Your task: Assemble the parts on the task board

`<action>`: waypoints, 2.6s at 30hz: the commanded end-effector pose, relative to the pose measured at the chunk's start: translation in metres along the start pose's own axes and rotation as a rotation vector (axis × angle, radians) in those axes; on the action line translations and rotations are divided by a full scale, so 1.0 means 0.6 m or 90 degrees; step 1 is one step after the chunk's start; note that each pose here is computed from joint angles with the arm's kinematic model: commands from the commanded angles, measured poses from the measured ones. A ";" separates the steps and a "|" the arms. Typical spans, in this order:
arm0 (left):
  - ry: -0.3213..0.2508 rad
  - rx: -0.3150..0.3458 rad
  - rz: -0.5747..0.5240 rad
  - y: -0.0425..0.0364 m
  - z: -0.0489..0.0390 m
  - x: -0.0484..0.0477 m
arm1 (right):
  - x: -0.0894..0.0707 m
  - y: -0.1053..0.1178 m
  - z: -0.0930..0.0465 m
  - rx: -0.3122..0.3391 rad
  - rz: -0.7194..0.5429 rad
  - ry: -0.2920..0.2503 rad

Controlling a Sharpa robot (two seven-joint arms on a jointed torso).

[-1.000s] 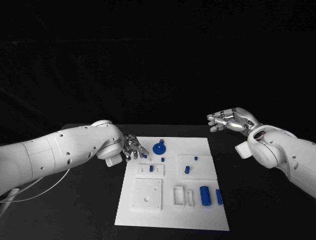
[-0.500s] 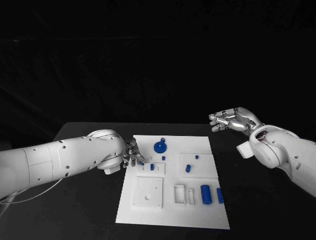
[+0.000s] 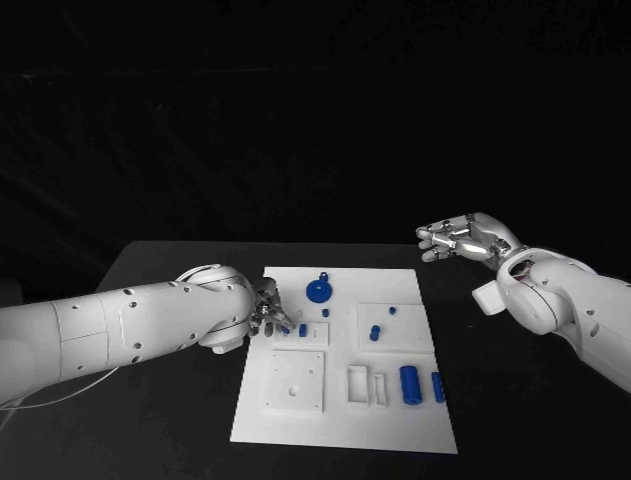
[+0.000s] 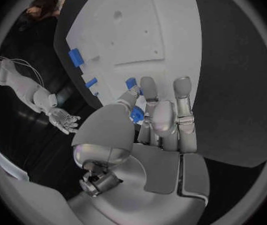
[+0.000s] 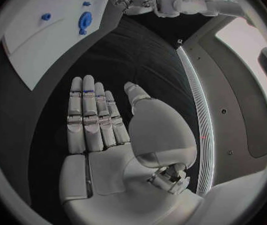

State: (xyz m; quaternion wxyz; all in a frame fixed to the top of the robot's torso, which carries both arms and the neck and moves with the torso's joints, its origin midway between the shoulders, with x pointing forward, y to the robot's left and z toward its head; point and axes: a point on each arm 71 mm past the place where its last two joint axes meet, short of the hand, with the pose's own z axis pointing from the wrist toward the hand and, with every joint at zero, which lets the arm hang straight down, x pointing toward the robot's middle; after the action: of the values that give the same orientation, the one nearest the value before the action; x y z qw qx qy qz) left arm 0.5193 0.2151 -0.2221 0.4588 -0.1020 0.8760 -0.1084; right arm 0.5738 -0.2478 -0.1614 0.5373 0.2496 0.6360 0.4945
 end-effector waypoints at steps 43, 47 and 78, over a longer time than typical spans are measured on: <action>0.022 -0.006 0.030 0.004 0.014 0.017 | 0.002 -0.002 -0.002 -0.001 0.005 0.015; 0.024 -0.007 0.030 0.004 0.018 0.022 | 0.002 -0.002 -0.002 -0.001 0.005 0.016; 0.025 -0.022 0.010 0.013 0.024 0.024 | -0.002 -0.007 -0.005 0.009 0.002 0.006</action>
State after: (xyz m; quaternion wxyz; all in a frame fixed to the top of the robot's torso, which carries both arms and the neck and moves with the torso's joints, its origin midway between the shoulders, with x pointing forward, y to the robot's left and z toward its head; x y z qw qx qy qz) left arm 0.5237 0.2181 -0.2416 0.4465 -0.0971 0.8850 -0.0897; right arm 0.5726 -0.2516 -0.1643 0.5336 0.2523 0.6403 0.4915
